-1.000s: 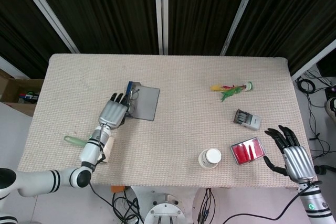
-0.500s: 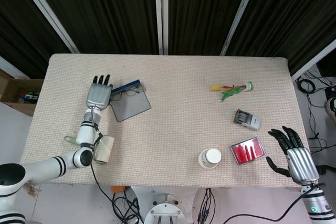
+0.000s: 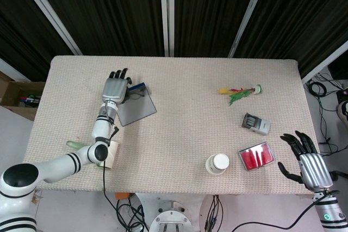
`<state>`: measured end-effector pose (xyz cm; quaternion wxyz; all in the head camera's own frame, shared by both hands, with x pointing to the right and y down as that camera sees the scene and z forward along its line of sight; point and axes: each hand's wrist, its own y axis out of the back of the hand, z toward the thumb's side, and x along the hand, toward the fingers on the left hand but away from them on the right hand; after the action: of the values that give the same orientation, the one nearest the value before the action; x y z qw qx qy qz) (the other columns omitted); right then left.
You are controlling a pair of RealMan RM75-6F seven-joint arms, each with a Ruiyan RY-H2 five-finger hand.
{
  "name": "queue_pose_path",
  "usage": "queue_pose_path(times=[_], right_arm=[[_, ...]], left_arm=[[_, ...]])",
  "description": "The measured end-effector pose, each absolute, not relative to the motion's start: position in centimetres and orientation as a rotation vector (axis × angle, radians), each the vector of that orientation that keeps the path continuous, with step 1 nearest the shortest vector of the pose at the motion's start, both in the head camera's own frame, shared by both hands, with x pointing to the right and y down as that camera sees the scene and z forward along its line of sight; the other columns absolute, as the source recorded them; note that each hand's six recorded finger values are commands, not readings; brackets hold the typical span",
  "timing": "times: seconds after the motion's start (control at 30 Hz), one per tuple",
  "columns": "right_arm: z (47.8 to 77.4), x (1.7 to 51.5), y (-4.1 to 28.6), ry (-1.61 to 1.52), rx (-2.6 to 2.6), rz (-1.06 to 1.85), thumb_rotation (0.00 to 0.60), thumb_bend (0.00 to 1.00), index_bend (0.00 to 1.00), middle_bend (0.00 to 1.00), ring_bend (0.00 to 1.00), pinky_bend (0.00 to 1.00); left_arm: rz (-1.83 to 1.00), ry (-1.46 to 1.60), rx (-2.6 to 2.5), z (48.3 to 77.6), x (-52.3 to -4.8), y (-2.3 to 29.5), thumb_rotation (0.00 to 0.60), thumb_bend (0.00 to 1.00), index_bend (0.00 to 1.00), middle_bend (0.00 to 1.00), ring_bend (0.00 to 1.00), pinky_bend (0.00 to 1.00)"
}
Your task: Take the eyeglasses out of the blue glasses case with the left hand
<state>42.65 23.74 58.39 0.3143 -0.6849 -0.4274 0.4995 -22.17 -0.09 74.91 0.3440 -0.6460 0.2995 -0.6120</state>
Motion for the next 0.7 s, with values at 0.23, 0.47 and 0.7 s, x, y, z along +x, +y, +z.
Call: queue_pose_path(times=[0.23,0.47,0.7], right_arm=[[58.7,42.9,23.5,-1.131,-1.802,1.341,0.6,0.27,0.19,0.18,0.0,0.08],[59.2,42.7,23.1,-1.123,-1.811,1.348,0.6,0.27,0.19,0.18,0.0,0.08],[59.4,42.2,22.9,-1.115,-1.821,1.335,0.6,0.27,0.19,0.18,0.0,0.08]], left_arm=[[-1.683,0.735,-1.655,77.2,-21.4,-1.1,0.342,0.84,0.29,0.0,0.04,0.1],[-1.71,0.683,-1.733,78.5,-20.1,-0.6,0.286,0.84,0.37,0.0,0.04,0.1],[-1.626,0.64,-1.824,77.5,-18.4,0.9,0.261,0.84,0.37,0.0,0.04,0.1]])
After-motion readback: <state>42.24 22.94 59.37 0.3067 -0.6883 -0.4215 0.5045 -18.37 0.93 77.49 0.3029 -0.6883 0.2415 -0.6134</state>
